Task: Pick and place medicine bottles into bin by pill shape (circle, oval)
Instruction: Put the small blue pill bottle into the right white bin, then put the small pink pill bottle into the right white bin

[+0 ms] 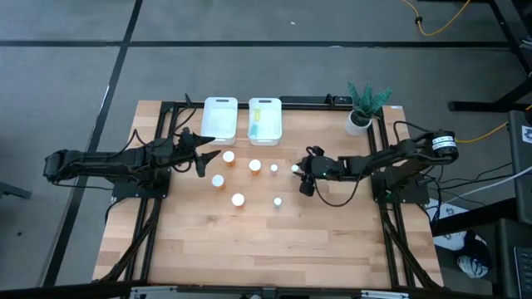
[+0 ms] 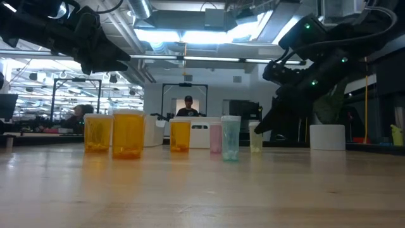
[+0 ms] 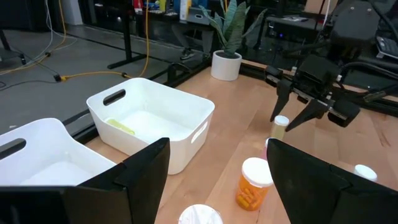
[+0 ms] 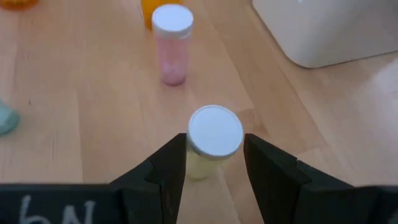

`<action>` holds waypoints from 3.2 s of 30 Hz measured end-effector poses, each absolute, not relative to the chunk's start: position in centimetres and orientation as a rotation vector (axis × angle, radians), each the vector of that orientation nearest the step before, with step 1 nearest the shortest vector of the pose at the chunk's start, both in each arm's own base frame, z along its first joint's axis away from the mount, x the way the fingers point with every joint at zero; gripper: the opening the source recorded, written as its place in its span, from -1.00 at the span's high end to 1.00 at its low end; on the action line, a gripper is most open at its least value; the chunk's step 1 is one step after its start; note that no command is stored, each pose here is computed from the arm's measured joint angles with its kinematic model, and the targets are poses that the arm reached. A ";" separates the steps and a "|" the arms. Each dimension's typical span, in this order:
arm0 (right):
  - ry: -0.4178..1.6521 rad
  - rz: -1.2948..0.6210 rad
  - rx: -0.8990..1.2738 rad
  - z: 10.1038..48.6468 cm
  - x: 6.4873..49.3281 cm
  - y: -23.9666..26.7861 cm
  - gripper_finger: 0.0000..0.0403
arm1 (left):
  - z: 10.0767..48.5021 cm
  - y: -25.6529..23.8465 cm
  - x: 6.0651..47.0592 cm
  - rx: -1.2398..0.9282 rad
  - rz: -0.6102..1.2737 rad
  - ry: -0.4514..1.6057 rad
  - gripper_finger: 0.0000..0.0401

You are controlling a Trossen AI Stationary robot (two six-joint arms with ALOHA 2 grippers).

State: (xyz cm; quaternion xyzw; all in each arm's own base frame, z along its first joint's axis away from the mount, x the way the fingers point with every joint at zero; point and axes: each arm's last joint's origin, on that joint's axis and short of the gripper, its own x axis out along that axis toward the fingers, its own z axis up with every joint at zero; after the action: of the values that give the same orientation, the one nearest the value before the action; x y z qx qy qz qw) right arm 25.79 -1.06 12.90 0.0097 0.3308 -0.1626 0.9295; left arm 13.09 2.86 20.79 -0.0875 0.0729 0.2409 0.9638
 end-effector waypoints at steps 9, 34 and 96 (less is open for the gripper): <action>0.647 -0.335 0.029 13.1 26.0 -1.1 0.19 | 20.8 2.9 13.1 -0.177 0.488 0.148 -0.30; 0.265 -0.626 -0.201 26.7 32.4 -8.9 0.46 | 20.8 2.9 13.1 -0.177 0.487 0.149 -0.30; 0.566 -0.605 0.239 17.8 39.7 -23.7 0.21 | 20.7 2.9 13.1 -0.176 0.494 0.154 -0.30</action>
State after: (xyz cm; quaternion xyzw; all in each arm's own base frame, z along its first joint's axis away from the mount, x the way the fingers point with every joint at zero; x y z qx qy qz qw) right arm 39.69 -23.70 17.78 0.1158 0.2745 -0.2933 0.9084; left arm 13.07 2.87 20.72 -0.0869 0.0761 0.2441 0.9629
